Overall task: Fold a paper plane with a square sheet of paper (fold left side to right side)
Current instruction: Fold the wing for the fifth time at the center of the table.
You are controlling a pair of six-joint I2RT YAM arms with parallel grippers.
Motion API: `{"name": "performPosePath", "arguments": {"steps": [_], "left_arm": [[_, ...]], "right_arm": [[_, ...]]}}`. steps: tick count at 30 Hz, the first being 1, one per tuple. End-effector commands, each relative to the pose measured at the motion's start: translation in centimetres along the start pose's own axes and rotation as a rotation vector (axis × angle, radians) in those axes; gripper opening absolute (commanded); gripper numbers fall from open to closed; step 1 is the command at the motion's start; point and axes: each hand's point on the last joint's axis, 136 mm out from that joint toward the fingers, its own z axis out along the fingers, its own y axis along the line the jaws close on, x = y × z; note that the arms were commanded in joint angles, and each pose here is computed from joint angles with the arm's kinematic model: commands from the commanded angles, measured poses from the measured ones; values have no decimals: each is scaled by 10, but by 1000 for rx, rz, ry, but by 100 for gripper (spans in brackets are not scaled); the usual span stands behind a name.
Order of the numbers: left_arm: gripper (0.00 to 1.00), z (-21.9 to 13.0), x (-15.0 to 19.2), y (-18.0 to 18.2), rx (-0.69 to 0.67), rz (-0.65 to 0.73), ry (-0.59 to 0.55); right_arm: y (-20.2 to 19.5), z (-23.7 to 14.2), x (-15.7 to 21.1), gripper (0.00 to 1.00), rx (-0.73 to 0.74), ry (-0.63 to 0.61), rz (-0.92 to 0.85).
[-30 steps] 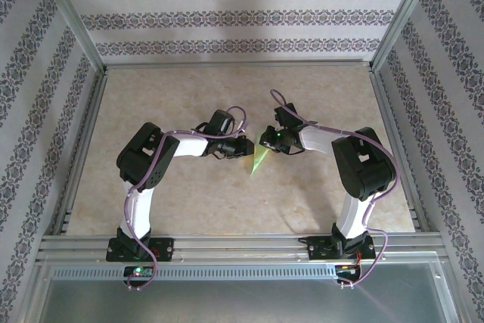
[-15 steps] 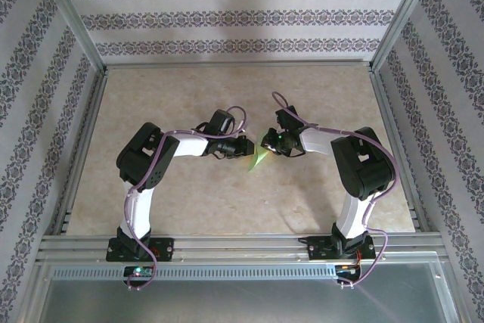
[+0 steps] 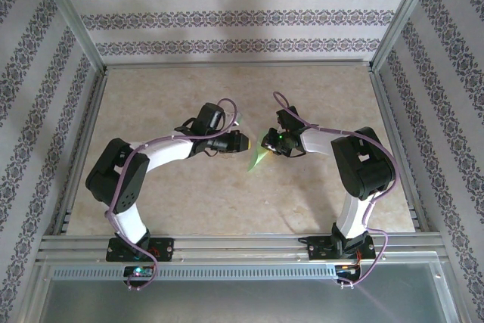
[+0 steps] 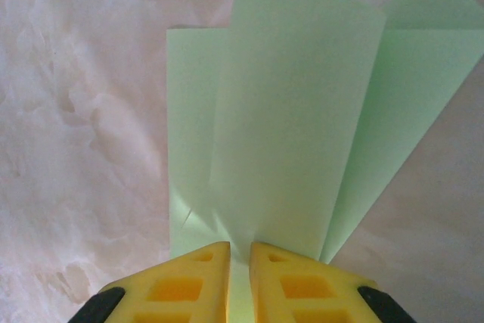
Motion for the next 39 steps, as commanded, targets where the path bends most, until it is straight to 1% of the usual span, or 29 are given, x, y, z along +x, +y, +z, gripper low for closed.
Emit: {"name": "performPosePath", "arguments": {"steps": [1,7,13,25,34,39], "left_arm": [[14,14,32,-10,41,40,155],[12,40,39,-19,50,99,228],[12,58,41,-20,31,125,261],[11,70,42,4,-69,123,266],[11,77,37,16,-118,119,248],[11,79,39,24,-147,114,257]], "right_arm": [[-23,8,8,18,69,37,41],[-26,8,11,17,72,39,41],[-26,7,10,17,73,38,37],[-24,8,10,17,74,43,32],[-25,8,9,17,80,47,24],[-24,9,10,17,82,53,22]]}}
